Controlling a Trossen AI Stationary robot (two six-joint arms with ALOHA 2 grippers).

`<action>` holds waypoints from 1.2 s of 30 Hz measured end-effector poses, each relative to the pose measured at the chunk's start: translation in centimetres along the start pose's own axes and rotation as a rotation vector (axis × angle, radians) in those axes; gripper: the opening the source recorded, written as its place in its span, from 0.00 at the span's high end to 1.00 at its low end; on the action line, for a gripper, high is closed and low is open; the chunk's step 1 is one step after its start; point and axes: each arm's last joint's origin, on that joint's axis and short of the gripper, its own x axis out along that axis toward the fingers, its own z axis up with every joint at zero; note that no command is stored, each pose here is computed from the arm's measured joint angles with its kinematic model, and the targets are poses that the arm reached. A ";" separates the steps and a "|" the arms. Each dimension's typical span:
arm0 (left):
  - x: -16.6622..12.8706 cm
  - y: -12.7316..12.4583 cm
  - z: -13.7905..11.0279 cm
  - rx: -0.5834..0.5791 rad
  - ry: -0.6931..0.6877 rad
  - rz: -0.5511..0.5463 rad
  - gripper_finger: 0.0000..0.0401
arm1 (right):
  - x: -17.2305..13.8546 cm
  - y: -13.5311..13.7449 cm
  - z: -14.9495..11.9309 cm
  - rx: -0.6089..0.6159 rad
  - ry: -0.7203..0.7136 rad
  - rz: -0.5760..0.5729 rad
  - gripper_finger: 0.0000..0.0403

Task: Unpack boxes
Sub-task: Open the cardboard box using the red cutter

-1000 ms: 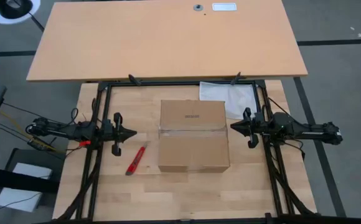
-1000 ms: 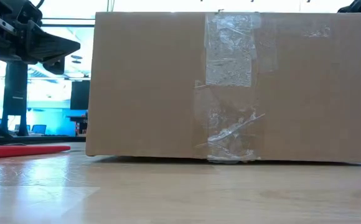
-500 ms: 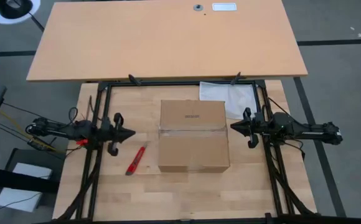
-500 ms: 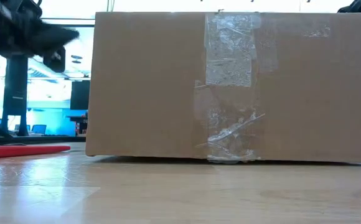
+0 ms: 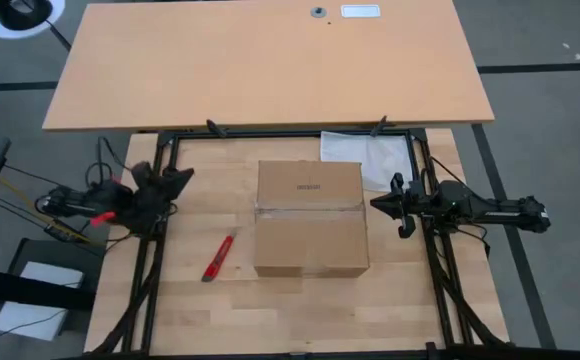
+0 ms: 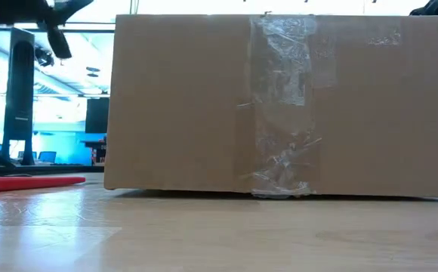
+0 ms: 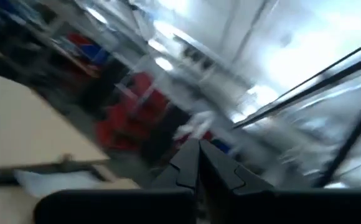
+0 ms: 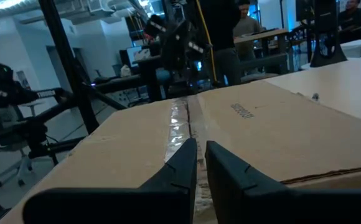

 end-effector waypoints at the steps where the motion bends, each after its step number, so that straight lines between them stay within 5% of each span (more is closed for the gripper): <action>1: 0.4 -0.5 0.7 0.043 0.019 0.039 0.95 | 0.0 0.0 0.0 0.000 0.000 0.000 0.90; 6: 2.5 -2.9 2.8 0.221 0.220 0.236 0.95 | 0.0 0.0 0.0 0.000 0.000 0.000 0.90; 10: 4.2 -4.3 2.9 0.170 0.415 0.391 0.95 | 0.0 0.0 0.0 0.000 0.001 0.000 0.90; 16: 6.0 -5.1 0.3 0.163 0.844 0.541 0.95 | 0.0 0.0 0.0 0.000 0.000 0.000 0.90; 23: 5.8 -4.0 -3.9 0.193 1.192 0.769 0.95 | 0.0 0.0 0.0 0.000 0.000 0.000 0.90; 30: 4.9 -2.7 -6.7 0.105 1.343 0.893 0.93 | 0.0 0.0 0.0 0.000 0.000 0.000 0.90; 36: 4.7 -1.8 -8.7 0.071 1.397 0.897 0.75 | 0.0 0.0 0.0 0.000 0.000 0.000 0.90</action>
